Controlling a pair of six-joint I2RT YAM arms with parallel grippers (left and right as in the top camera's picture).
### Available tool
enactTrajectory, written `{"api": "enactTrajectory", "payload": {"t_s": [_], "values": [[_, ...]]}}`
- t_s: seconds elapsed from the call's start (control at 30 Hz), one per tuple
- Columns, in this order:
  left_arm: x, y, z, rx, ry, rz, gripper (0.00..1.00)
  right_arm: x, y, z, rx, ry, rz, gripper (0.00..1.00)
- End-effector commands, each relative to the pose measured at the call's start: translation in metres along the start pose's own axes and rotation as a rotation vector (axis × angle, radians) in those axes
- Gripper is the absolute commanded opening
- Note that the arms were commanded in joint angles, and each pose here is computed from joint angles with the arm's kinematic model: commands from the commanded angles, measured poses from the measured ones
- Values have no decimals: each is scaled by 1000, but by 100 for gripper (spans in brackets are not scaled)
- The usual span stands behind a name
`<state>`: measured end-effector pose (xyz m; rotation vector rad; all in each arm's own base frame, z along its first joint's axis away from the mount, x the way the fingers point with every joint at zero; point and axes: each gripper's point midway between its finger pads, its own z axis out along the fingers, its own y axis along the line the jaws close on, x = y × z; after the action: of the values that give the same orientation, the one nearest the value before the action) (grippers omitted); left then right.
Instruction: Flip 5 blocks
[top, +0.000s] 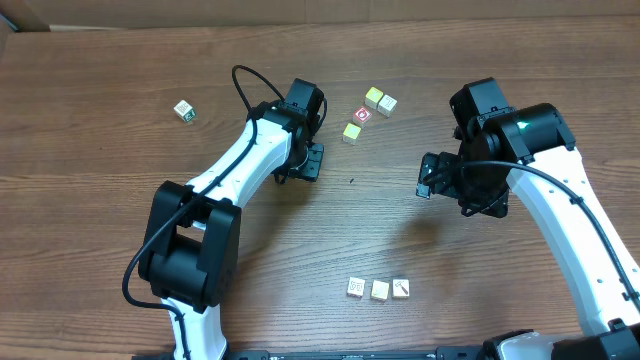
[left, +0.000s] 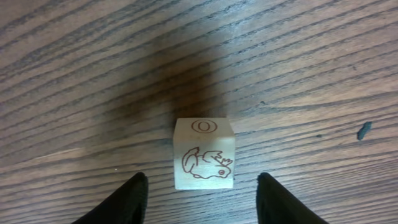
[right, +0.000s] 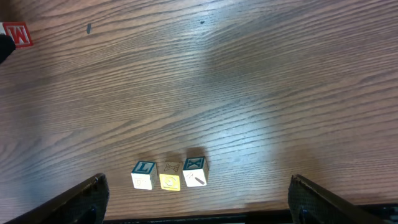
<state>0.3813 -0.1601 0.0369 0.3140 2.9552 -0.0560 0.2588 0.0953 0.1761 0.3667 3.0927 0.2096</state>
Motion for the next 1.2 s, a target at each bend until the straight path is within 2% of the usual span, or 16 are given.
{"api": "enactTrajectory", "payload": {"t_s": [0.0,0.13,0.6,0.87,1.17], "values": [[-11,1,-3,-3,-30,-21,47,-3,1,-14,-14,-50,-11,93],[-13,-2,-3,15,-35,-21,42,-2,0,-14,-11,-44,-11,93],[-9,-7,10,41,-2,-24,40,-1,-1,-14,-8,-38,-9,93],[-9,-7,10,41,-3,-26,21,0,-1,-14,-6,-35,-9,93],[-6,-6,10,39,10,-38,17,1,-2,-14,-4,-32,-9,93]]}}
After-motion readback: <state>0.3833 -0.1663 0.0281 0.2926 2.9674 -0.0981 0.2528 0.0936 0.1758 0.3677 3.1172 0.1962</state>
